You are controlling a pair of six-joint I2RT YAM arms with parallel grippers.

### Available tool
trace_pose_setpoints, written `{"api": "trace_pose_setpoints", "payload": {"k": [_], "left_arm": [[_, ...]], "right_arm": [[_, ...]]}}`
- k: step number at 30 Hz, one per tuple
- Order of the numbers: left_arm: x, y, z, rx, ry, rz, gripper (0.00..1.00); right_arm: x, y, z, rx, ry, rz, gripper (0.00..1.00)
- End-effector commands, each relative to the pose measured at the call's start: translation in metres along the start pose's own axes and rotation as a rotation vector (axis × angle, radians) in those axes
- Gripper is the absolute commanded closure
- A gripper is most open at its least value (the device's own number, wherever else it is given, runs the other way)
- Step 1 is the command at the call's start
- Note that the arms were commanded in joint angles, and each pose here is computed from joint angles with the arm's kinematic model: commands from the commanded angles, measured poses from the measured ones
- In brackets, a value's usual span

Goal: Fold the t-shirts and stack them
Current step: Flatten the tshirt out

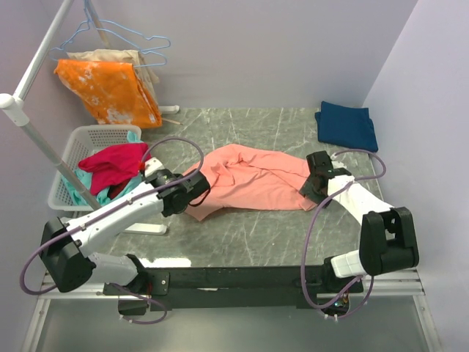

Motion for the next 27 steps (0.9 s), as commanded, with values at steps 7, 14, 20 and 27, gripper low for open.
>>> {"api": "trace_pose_setpoints", "payload": {"k": [7,14,20,27], "left_arm": [[-0.005,-0.006,-0.015,0.039,-0.068,-0.004,0.99],[-0.001,-0.011,-0.016,0.063,-0.090,0.022,0.99],[0.000,-0.012,-0.014,0.064,-0.105,0.029,0.99],[-0.004,-0.013,-0.015,0.068,-0.106,0.029,0.99]], "right_arm": [[0.025,0.017,-0.008,-0.094,-0.022,0.009,0.40],[0.036,0.004,-0.011,-0.092,-0.040,0.037,0.42],[0.037,-0.007,-0.006,-0.079,-0.048,0.034,0.47],[0.030,-0.010,-0.001,-0.066,-0.050,0.002,0.48]]}}
Point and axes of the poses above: each gripper's point midway between its finger pads, its own y axis back along the fingers, its own z axis along the line the jaws close on, x = y × z, the point moved 9 cm from there along y, back along the fingers, and after that the axes turned 9 degrees about -y, right-handed, at the moved point
